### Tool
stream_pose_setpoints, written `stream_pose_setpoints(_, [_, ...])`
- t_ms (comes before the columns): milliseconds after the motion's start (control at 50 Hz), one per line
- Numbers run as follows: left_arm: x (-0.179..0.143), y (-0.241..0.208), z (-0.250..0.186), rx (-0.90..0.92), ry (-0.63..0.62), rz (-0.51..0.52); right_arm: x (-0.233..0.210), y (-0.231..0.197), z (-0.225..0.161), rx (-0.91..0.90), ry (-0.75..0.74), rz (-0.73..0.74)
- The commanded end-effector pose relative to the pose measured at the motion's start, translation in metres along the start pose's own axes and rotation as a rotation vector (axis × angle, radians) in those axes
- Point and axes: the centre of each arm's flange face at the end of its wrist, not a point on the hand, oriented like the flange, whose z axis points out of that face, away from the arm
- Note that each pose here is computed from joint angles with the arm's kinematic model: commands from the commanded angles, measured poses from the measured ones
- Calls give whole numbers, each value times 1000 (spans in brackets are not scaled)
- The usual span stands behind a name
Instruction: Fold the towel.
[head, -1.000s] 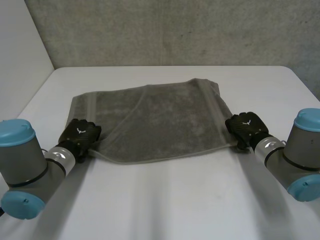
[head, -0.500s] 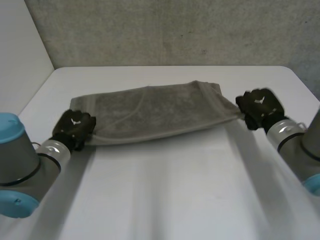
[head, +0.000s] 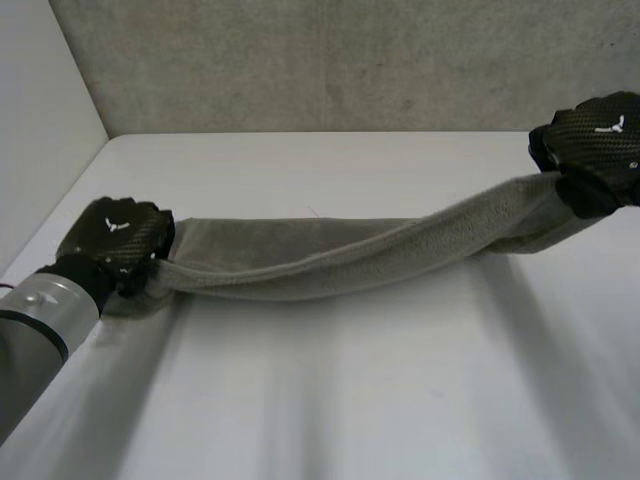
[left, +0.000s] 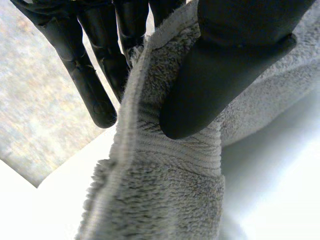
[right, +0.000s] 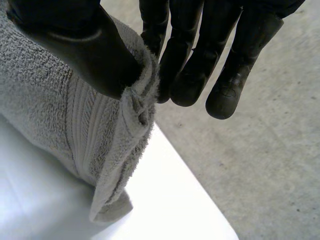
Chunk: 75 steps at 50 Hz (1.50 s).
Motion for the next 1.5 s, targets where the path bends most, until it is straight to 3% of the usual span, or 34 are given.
stream_pose_setpoints(20, [0,14,17,-50,11,21,-9,29,22,-75,-66,4])
stream_pose_setpoints(180, [-2,40,64,-105,38,146,-11,67,67,-141,-106,7])
stream_pose_setpoints(380, [-7,52,141,-58,40,389,-19,90,135,-71,38,-71])
stream_pose_setpoints(700, [-9,73,221,96,-50,445,-40,112,189,95,167,-131])
stream_pose_setpoints(920, [0,73,237,245,-123,474,-49,140,207,74,158,-132])
stream_pose_setpoints(1200, [10,77,236,242,-117,473,-52,151,211,54,155,-124])
stream_pose_setpoints(1360, [9,69,228,240,-115,469,-23,107,199,124,233,-99])
stream_pose_setpoints(1500, [-18,35,200,252,-154,404,-7,72,174,171,250,-8])
